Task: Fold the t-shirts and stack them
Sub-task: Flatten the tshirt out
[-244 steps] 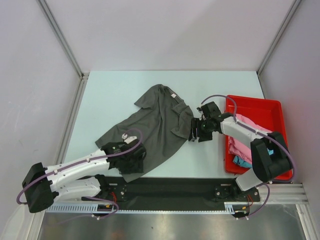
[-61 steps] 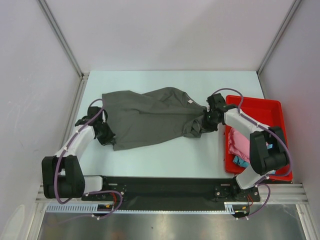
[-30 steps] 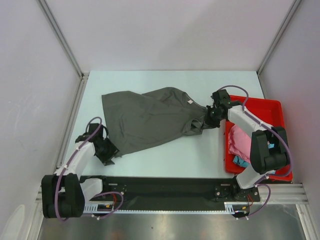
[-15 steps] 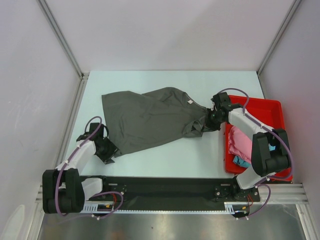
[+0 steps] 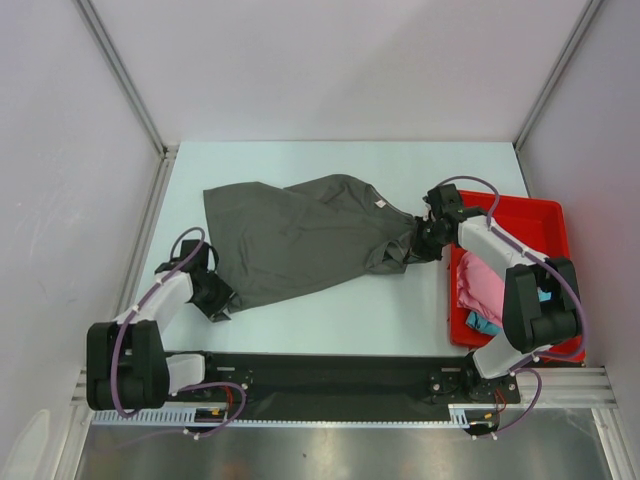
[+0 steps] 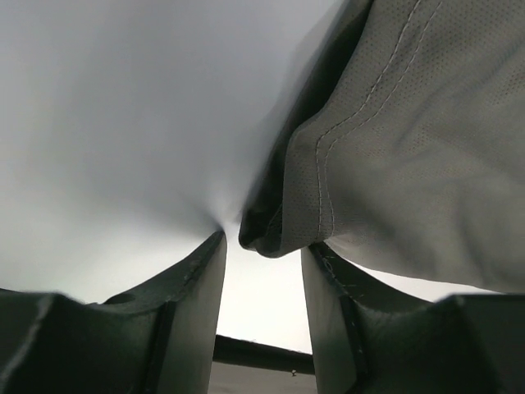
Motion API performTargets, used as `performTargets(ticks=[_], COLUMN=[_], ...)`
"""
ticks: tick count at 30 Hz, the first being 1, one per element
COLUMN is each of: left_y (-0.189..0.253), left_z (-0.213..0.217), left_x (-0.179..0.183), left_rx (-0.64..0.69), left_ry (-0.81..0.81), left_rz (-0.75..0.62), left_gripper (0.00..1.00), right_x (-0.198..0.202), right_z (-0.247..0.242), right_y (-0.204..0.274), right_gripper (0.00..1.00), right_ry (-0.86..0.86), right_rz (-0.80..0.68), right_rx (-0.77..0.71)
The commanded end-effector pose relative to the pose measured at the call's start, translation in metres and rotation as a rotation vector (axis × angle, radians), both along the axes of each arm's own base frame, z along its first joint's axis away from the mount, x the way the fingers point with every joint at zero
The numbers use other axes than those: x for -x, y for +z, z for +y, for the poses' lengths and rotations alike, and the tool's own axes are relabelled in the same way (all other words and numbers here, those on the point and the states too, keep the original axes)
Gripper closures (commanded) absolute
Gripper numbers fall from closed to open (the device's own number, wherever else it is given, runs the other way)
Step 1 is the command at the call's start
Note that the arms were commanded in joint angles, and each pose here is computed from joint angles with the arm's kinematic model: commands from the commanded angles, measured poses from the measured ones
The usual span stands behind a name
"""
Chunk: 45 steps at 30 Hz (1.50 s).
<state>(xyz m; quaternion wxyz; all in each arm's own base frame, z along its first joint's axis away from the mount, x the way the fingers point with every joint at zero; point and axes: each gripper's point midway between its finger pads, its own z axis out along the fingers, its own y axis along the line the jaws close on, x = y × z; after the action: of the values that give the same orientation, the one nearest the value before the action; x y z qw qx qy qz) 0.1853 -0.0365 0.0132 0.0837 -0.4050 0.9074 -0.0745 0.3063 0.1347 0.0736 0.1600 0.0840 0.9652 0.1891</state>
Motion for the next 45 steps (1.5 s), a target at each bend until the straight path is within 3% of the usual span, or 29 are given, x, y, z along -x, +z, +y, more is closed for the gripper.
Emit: performTargets(ticks=[1, 7, 11, 16, 18, 20, 22, 23, 26, 34, 36, 40, 45], left_y=[-0.002, -0.007, 0.016, 0.055, 0.063, 0.063, 0.061, 0.06, 0.057, 0.053, 0.052, 0.052, 0.057], left_z=[0.013, 0.02, 0.021, 0.03, 0.032, 0.033, 0.031, 0.031, 0.029, 0.024, 0.023, 0.021, 0.021], left_x=[-0.017, -0.012, -0.015, -0.025, -0.028, -0.028, -0.027, -0.026, -0.024, -0.022, -0.021, -0.02, -0.021], left_rx=[-0.068, -0.107, -0.113, -0.164, -0.177, -0.184, -0.176, -0.172, -0.162, -0.139, -0.133, -0.124, -0.125], left_ry=[0.005, -0.011, 0.012, 0.011, 0.003, -0.006, -0.013, -0.018, -0.027, -0.054, -0.058, -0.07, -0.077], left_rz=[-0.036, 0.002, -0.065, -0.153, -0.173, -0.168, -0.164, -0.162, -0.155, -0.154, -0.156, -0.161, -0.184], left_gripper=[0.54, 0.99, 1.0, 0.99, 1.0, 1.0, 1.0, 1.0, 0.99, 1.0, 1.0, 1.0, 1.0], right_x=[-0.005, 0.001, 0.022, 0.092, 0.127, 0.14, 0.129, 0.115, 0.073, 0.01, -0.001, -0.014, -0.025], right_z=[0.002, 0.002, 0.002, 0.033, 0.04, 0.043, 0.033, 0.022, -0.005, -0.008, -0.009, -0.021, -0.018], right_y=[0.008, 0.003, -0.005, -0.02, -0.029, -0.028, -0.014, -0.007, 0.006, -0.001, -0.008, -0.022, -0.032], right_gripper=[1.0, 1.0, 1.0, 1.0, 0.9, 0.73, 0.58, 0.42, 0.3, 0.57, 0.57, 0.47, 0.51], right_ry=[0.016, 0.023, 0.024, 0.122, 0.158, 0.169, 0.135, 0.085, -0.025, -0.141, -0.16, -0.155, -0.164], right_rz=[-0.034, -0.011, 0.03, 0.132, 0.211, 0.221, 0.127, 0.082, -0.024, -0.001, -0.005, 0.021, 0.029], right_rx=[-0.017, -0.017, -0.006, -0.017, -0.028, -0.045, -0.031, -0.029, -0.015, -0.077, -0.076, -0.013, -0.04])
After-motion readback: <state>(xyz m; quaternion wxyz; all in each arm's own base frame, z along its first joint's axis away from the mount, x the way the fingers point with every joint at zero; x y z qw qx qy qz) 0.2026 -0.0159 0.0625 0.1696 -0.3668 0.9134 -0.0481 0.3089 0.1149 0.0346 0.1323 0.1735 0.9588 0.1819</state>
